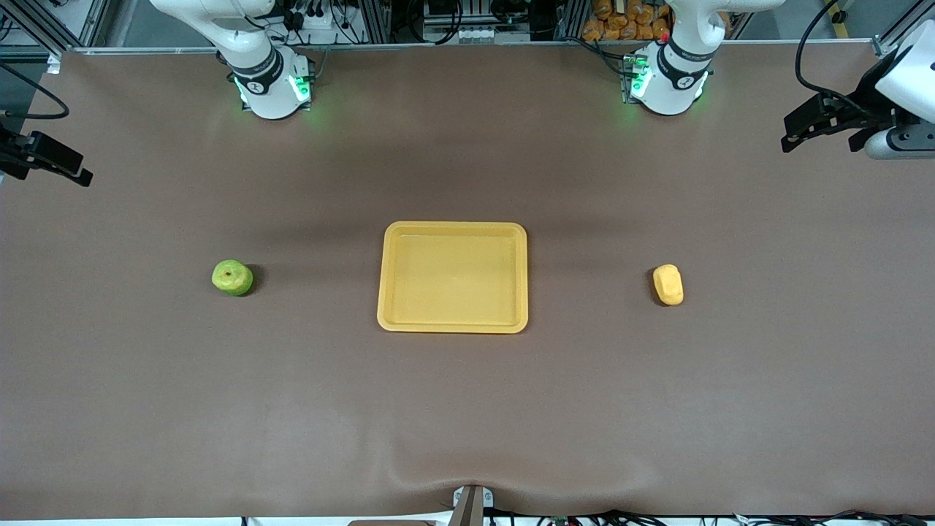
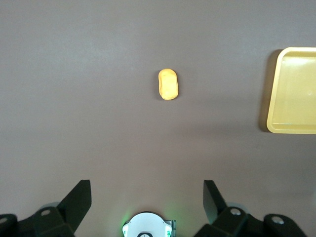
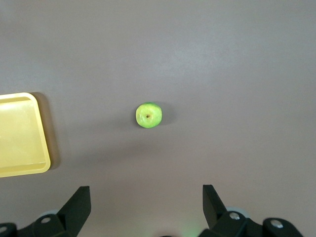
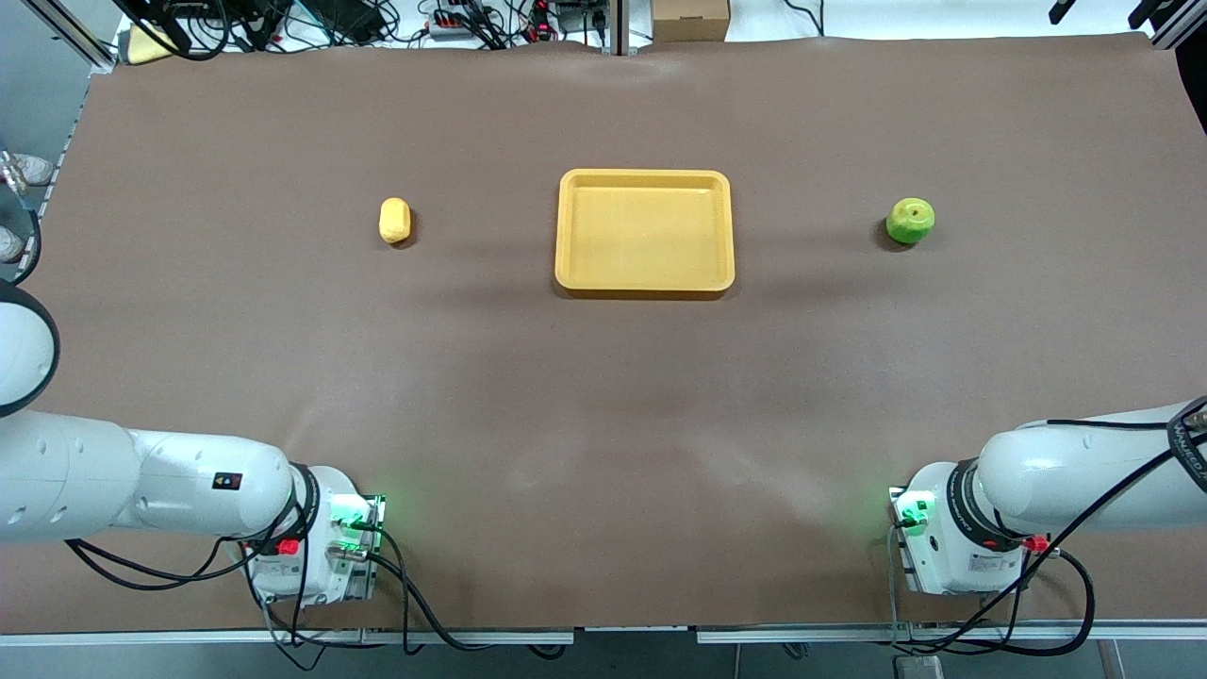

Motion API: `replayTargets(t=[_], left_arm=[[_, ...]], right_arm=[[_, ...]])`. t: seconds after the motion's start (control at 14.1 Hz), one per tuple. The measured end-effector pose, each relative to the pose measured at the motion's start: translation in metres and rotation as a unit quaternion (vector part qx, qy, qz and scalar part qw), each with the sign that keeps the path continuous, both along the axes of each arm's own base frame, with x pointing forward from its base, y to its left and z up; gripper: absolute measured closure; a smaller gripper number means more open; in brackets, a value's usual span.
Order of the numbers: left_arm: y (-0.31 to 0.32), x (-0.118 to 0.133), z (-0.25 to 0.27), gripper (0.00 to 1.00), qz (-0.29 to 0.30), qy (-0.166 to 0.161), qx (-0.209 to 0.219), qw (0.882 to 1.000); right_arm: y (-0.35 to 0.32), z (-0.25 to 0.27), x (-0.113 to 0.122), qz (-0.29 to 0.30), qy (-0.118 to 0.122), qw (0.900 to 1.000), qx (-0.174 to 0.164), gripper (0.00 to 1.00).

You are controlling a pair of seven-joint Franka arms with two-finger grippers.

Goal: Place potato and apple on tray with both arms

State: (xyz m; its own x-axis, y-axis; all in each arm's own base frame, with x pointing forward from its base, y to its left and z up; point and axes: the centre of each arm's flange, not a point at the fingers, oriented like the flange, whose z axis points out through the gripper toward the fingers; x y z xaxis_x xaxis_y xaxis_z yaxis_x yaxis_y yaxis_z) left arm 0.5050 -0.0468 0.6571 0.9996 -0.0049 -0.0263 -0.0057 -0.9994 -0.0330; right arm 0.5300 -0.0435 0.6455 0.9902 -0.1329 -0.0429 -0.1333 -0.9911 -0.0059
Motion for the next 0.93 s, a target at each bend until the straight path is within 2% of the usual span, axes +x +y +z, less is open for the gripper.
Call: replayTargets(t=[0.93], left_arm=[[-0.0001,0.0012,-0.0009,0.0,0.0,0.001,0.0,1.0]], right_arm=[[0.0,0.0,0.0001,0.001,0.0,1.0,0.0,0.0]])
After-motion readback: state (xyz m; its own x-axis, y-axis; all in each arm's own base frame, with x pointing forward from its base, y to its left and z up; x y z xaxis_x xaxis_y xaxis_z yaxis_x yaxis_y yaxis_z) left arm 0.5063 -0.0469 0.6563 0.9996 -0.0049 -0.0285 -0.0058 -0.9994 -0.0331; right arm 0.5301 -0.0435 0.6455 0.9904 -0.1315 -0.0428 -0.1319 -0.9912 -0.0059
